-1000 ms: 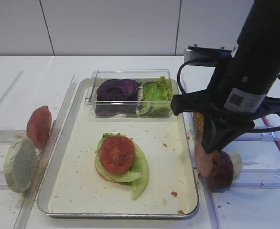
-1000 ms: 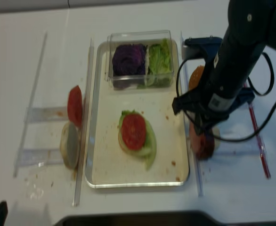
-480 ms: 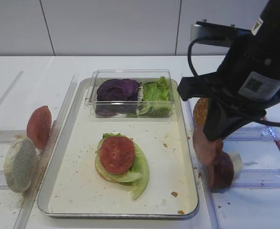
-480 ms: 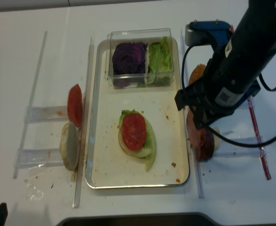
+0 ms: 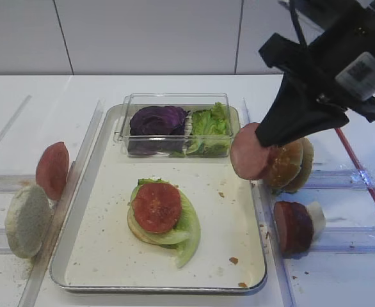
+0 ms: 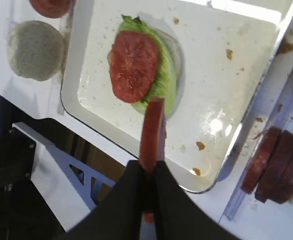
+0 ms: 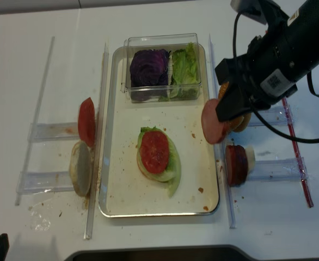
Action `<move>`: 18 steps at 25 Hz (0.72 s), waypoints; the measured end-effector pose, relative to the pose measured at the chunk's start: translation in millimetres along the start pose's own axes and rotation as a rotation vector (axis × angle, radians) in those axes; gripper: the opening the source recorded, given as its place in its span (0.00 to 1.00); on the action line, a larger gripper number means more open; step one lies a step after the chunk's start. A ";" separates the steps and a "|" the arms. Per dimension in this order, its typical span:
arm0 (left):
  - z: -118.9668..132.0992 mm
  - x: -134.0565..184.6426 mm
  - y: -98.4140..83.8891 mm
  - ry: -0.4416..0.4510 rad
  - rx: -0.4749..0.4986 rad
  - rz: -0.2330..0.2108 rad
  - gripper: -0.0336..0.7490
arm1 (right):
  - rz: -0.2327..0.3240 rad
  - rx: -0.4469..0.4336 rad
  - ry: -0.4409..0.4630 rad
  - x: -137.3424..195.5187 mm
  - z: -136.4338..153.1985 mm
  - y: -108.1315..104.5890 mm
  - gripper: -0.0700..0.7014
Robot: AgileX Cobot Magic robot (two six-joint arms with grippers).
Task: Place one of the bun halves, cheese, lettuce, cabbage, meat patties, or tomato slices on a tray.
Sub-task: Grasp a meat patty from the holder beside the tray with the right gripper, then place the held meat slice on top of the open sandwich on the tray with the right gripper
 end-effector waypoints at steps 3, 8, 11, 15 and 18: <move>0.0 0.0 0.0 0.000 0.000 0.000 0.66 | -0.049 -0.022 -0.019 -1.8 -1.5 0.8 0.17; 0.0 0.0 0.0 0.000 0.000 0.000 0.66 | -0.089 -0.048 -0.024 -4.4 1.8 0.5 0.17; 0.0 0.0 0.0 0.000 0.000 0.000 0.66 | -0.098 -0.106 -0.033 -9.8 9.4 0.3 0.17; 0.0 0.0 0.0 0.000 0.000 0.000 0.66 | -0.108 -0.181 -0.057 -18.2 19.8 -0.9 0.17; 0.0 0.0 0.0 0.000 0.000 0.000 0.66 | -0.113 -0.228 -0.085 -24.1 25.1 -0.9 0.17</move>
Point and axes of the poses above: a point on each arm's last joint axis where the gripper is mounted, z pointing out along that axis toward the gripper, y along the wrist's bending axis when the last joint is at zero, x = y × z, the point moved 3 cm from there along z, pointing out along that axis toward the gripper, and after that the axes turned 15 degrees about -z, right-handed, at the moved point
